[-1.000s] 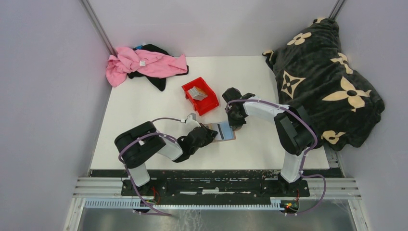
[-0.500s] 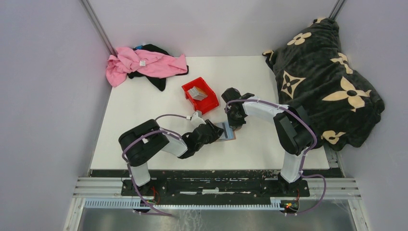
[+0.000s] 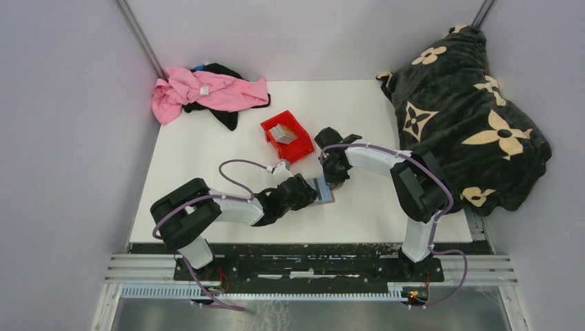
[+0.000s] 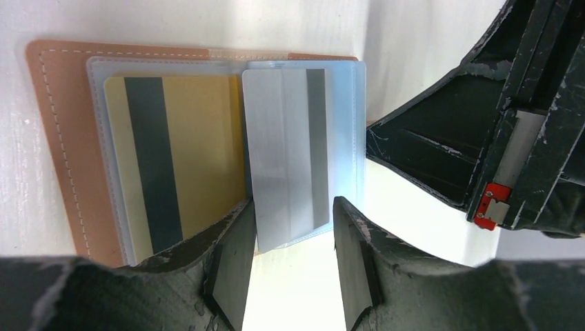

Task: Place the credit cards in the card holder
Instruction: Insert the credit card into the card holder.

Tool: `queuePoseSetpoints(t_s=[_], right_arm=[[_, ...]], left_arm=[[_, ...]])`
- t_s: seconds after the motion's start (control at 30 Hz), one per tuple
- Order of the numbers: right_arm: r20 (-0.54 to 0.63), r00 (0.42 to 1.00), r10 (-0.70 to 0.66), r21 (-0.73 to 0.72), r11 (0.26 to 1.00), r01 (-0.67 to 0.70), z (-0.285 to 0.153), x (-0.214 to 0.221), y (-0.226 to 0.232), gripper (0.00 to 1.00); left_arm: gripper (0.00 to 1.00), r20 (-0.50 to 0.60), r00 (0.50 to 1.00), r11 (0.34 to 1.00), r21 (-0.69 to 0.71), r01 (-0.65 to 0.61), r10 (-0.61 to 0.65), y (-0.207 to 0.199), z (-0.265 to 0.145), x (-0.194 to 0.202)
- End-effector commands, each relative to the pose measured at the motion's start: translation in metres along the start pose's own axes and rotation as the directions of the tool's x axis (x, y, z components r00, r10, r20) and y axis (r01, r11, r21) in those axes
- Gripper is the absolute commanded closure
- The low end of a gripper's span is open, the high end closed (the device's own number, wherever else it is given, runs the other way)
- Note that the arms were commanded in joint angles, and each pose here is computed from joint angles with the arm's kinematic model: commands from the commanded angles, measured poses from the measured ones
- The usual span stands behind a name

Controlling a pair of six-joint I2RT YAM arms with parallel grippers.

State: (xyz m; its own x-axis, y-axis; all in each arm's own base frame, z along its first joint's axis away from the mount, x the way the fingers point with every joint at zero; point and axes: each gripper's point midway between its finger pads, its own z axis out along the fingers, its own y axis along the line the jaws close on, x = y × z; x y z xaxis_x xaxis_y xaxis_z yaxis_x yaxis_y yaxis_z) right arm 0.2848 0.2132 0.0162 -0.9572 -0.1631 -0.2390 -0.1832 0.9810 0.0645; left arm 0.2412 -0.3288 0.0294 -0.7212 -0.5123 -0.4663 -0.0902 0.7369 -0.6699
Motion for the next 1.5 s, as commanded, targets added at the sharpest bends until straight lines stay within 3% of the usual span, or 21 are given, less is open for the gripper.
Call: queuePoseSetpoints(t_s=[0.0, 0.77, 1.1, 1.4, 1.47], right_arm=[[-0.005, 1.000, -0.006, 0.019, 1.000, 0.006, 0.002, -0.001, -0.001, 0.99], [-0.013, 1.000, -0.004, 0.002, 1.000, 0.004, 0.008, 0.001, 0.003, 0.99], [-0.019, 1.000, -0.005, 0.002, 1.000, 0.005, 0.010, 0.003, 0.003, 0.99], [-0.022, 1.000, -0.001, -0.008, 1.000, 0.001, 0.012, 0.003, 0.005, 0.99], [-0.024, 1.000, 0.000, -0.010, 1.000, 0.000, 0.013, 0.003, 0.006, 0.99]], left_arm=[[0.46, -0.080, 0.977, 0.947, -0.241, -0.213, 0.199, 0.068, -0.013, 0.009], [0.46, 0.084, 0.972, 0.966, -0.157, -0.206, 0.220, 0.031, -0.031, -0.033], [0.73, 0.117, 0.945, 0.940, -0.196, -0.280, 0.306, 0.033, -0.032, -0.046], [0.96, 0.040, 0.894, 0.882, -0.192, -0.431, 0.446, 0.029, -0.015, -0.037], [0.97, 0.015, 0.882, 0.868, -0.185, -0.461, 0.472, 0.029, -0.010, -0.032]])
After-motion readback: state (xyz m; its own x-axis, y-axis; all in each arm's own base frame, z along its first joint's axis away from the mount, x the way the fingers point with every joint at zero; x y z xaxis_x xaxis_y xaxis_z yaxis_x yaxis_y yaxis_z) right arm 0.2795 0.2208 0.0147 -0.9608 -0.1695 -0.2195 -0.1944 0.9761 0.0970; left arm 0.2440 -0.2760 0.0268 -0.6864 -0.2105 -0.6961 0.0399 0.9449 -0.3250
